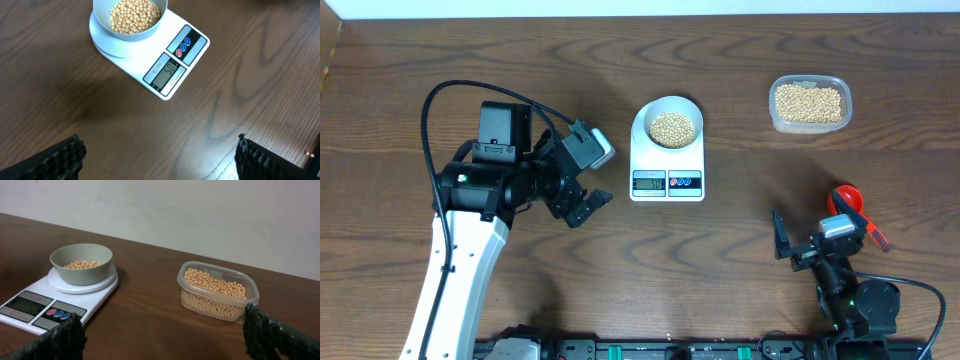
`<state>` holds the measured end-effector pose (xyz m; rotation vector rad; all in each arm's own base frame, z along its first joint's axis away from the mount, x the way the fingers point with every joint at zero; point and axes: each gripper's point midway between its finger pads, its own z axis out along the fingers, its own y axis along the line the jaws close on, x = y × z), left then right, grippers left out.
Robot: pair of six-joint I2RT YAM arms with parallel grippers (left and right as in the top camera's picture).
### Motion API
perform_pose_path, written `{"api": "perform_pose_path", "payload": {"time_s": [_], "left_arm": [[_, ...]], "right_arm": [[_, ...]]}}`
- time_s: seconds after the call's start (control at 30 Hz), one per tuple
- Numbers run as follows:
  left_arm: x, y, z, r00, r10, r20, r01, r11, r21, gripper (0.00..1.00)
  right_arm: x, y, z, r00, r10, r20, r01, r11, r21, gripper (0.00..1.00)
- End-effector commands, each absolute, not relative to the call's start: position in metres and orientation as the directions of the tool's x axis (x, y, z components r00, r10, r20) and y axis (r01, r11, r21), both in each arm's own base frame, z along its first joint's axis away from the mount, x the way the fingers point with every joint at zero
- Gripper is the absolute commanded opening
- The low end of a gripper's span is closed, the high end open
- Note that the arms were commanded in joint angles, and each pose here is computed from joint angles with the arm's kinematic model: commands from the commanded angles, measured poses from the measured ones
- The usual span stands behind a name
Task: Scoop item into bowl and weigh 50g on scale
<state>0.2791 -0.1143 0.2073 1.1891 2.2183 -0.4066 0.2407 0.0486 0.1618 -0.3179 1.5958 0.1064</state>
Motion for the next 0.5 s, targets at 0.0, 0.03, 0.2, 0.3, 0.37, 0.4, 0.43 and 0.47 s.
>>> {"api": "perform_pose_path", "payload": {"time_s": [0.0,0.03,0.2,0.3,0.37,0.4,0.43,0.47], "left_arm": [[0.2803,-0.1125,0.2161,-0.423,0.648,-0.634,0.826,0.564,0.025,0.98],[0.2803,-0.1125,0.2161,-0.423,0.648,-0.634,0.826,0.564,0.025,0.98],[0.2803,-0.1125,0.2161,-0.423,0.648,-0.634,0.826,0.564,0.025,0.98],[0.2803,-0.1125,0.2161,-0.423,0.648,-0.634,0.826,0.564,0.025,0.98],[0.2803,-0.1125,0.2161,-0.423,0.648,-0.634,0.826,0.564,0.025,0.98],[0.2803,-0.1125,0.2161,-0.423,0.647,-0.634,0.825,0.564,0.025,0.98],[0.2803,-0.1125,0.2161,-0.423,0.648,-0.634,0.826,0.564,0.025,0.98],[0.2803,-0.1125,0.2161,-0.423,0.647,-0.634,0.825,0.564,0.025,0.98]], "right_arm": [[0.2405,0.0486,0.1610,-0.017,-0.151,-0.988,-0.265,0.954,-0.141,0.99],[0.2405,0.0487,0.1610,-0.017,-0.151,-0.988,-0.265,0.954,-0.141,0.99],[0.2403,0.0493,0.1611,-0.017,-0.148,-0.989,-0.268,0.953,-0.138,0.99],[0.2403,0.0493,0.1612,-0.016,-0.148,-0.989,-0.268,0.953,-0.138,0.99],[0.2402,0.0494,0.1612,-0.016,-0.147,-0.989,-0.269,0.953,-0.138,0.99],[0.2401,0.0499,0.1612,-0.016,-0.147,-0.989,-0.272,0.952,-0.137,0.99],[0.2401,0.0499,0.1612,-0.018,-0.139,-0.990,-0.272,0.954,-0.129,0.99],[0.2401,0.0499,0.1612,-0.020,-0.134,-0.991,-0.272,0.954,-0.124,0.99]]}}
